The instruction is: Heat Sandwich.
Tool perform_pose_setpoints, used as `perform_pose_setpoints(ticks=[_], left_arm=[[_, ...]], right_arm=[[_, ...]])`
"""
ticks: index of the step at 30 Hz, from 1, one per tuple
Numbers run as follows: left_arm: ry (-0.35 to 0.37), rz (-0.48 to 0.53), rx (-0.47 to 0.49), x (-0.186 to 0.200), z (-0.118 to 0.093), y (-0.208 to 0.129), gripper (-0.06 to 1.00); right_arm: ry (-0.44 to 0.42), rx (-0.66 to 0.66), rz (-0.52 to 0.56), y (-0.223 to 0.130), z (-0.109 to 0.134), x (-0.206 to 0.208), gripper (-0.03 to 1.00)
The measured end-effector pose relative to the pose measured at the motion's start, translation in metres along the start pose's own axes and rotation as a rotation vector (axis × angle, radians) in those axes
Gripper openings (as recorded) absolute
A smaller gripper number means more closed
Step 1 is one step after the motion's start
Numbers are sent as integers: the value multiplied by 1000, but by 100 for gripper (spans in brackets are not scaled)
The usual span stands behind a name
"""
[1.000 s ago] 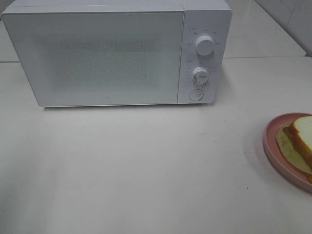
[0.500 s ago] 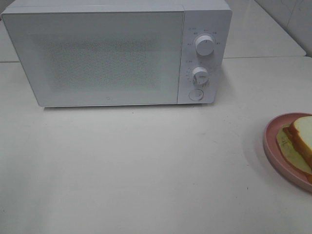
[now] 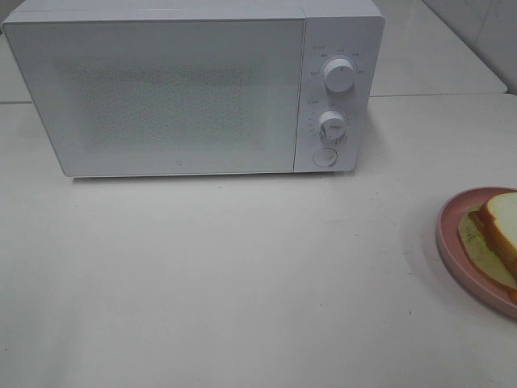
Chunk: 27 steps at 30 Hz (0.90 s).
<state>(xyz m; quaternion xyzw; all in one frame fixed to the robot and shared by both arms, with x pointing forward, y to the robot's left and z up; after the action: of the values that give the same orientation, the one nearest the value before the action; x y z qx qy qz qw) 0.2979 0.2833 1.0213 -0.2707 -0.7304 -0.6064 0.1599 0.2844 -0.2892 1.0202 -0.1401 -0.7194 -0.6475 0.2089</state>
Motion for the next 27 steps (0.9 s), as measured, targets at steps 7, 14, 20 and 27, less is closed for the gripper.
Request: perform_pose_setpoints(ticks=[7, 14, 20, 27], left_arm=[[65, -127, 54, 14, 5, -2, 99], [88, -153, 69, 17, 6, -2, 99], [88, -153, 69, 17, 6, -2, 99], [88, -153, 69, 17, 6, -2, 99]], right_arm=[[0, 0, 0, 0, 0, 0, 76], [0, 0, 0, 0, 0, 0, 76], [0, 0, 0, 0, 0, 0, 76], [0, 0, 0, 0, 0, 0, 76]])
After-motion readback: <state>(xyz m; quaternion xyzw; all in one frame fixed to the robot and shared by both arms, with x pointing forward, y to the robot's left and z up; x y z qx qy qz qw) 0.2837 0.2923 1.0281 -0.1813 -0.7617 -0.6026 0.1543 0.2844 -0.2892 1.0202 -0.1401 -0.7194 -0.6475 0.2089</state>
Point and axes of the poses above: a point on each arm's last joint axis where the gripper is mounted, x pointing back along that axis away from the gripper, z along the wrist's bending axis when the last joint is at zero, y = z × x, the point moved 6 cm from there along -x, pointing out along that axis toward the gripper, and after that the axes turned 10 degrees about x, right-handed, at the moved point
